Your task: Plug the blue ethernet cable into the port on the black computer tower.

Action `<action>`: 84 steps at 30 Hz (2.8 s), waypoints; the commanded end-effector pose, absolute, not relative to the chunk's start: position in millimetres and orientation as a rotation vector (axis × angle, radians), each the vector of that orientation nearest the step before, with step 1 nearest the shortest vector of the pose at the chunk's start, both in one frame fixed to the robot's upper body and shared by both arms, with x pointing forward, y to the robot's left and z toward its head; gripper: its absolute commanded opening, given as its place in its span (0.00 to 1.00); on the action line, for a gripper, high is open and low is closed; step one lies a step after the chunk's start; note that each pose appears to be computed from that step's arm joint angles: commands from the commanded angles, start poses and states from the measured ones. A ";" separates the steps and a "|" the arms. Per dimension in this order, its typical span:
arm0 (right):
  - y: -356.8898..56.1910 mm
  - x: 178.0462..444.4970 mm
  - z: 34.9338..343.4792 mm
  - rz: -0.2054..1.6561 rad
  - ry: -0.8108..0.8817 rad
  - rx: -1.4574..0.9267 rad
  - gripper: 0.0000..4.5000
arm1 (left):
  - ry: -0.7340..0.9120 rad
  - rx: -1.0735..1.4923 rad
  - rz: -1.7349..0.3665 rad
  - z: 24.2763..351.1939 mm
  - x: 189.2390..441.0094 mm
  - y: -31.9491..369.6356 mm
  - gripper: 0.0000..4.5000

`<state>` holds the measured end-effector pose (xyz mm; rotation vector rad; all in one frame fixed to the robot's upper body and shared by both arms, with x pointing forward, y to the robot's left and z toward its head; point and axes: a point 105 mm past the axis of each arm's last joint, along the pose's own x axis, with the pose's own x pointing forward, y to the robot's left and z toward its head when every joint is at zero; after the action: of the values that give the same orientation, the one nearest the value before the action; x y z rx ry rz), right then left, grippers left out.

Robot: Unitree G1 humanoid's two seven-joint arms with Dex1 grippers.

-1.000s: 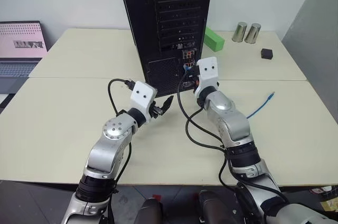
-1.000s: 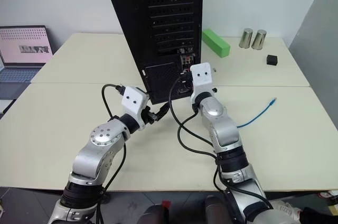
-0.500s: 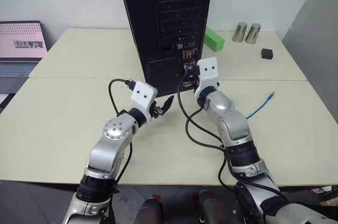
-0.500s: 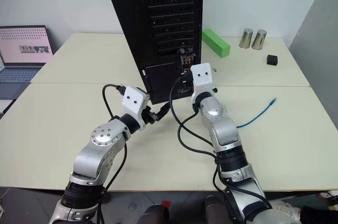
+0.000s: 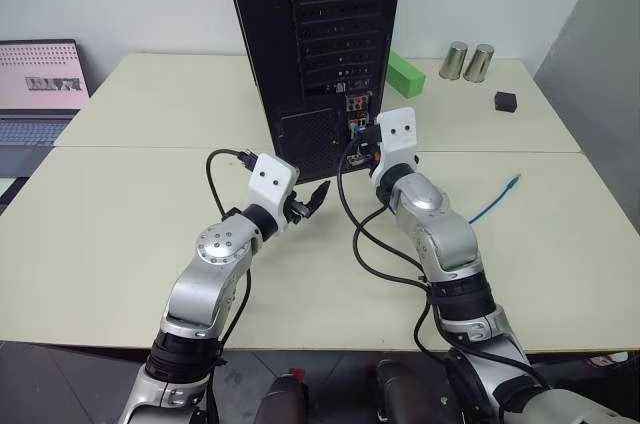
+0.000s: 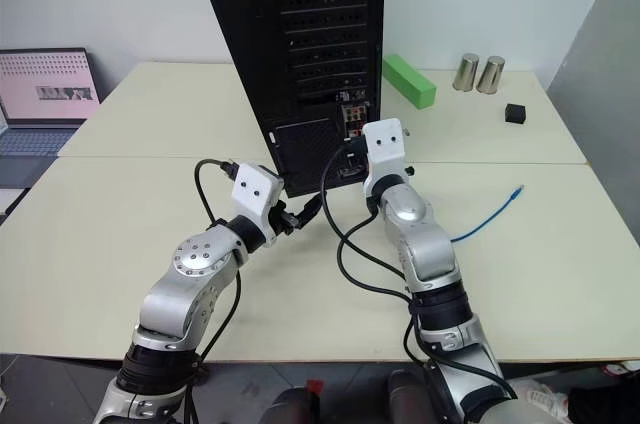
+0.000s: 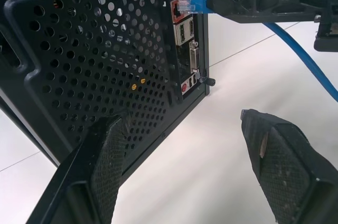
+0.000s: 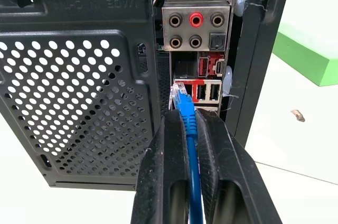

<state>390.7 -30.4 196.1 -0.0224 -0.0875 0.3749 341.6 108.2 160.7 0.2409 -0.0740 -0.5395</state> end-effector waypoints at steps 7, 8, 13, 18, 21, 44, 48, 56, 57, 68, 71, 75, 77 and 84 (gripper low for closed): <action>-25.4 392.6 210.9 0.382 -0.150 -0.026 0.00 | -0.151 0.268 -0.543 180.1 339.0 106.2 0.79; -25.2 393.3 210.9 0.382 -0.150 -0.026 0.00 | -0.151 0.267 -0.543 180.2 339.0 106.2 0.79; -24.8 396.3 211.4 0.379 -0.154 -0.028 0.00 | -0.154 0.265 -0.547 180.7 338.6 105.3 0.79; -25.5 397.3 215.1 0.375 -0.165 -0.028 0.00 | -0.155 0.266 -0.549 181.2 338.9 105.2 0.79; -25.8 397.0 215.2 0.373 -0.167 -0.030 0.00 | -0.155 0.268 -0.550 181.1 338.7 105.1 0.79; -29.0 394.3 212.9 0.359 -0.158 -0.029 0.00 | -0.158 0.275 -0.562 181.4 339.4 103.5 0.79; -31.6 394.6 214.4 0.350 -0.163 -0.031 0.00 | -0.158 0.274 -0.561 181.3 339.3 103.3 0.79; -35.3 392.3 220.3 0.346 -0.175 -0.027 0.00 | -0.158 0.273 -0.563 181.2 339.2 102.6 0.79; -36.4 392.0 220.4 0.346 -0.175 -0.026 0.00 | -0.158 0.273 -0.563 181.3 339.2 102.6 0.79; -31.2 393.2 211.2 0.364 -0.144 -0.031 0.00 | -0.159 0.274 -0.563 181.6 339.7 102.7 0.79; -32.5 394.4 209.4 0.356 -0.141 -0.035 0.00 | -0.159 0.277 -0.559 182.0 340.0 104.2 0.79; -33.4 396.1 208.2 0.352 -0.138 -0.040 0.00 | -0.161 0.277 -0.558 182.4 340.2 104.0 0.79; -33.5 396.5 208.1 0.349 -0.138 -0.041 0.00 | -0.162 0.277 -0.559 182.6 340.0 103.7 0.79; -31.6 396.8 213.2 0.351 -0.154 -0.031 0.00 | -0.164 0.277 -0.558 182.9 340.7 103.5 0.79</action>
<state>398.6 -33.8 191.7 -0.0378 -0.0768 0.3504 342.7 105.7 165.7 0.2644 -0.0912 -0.5538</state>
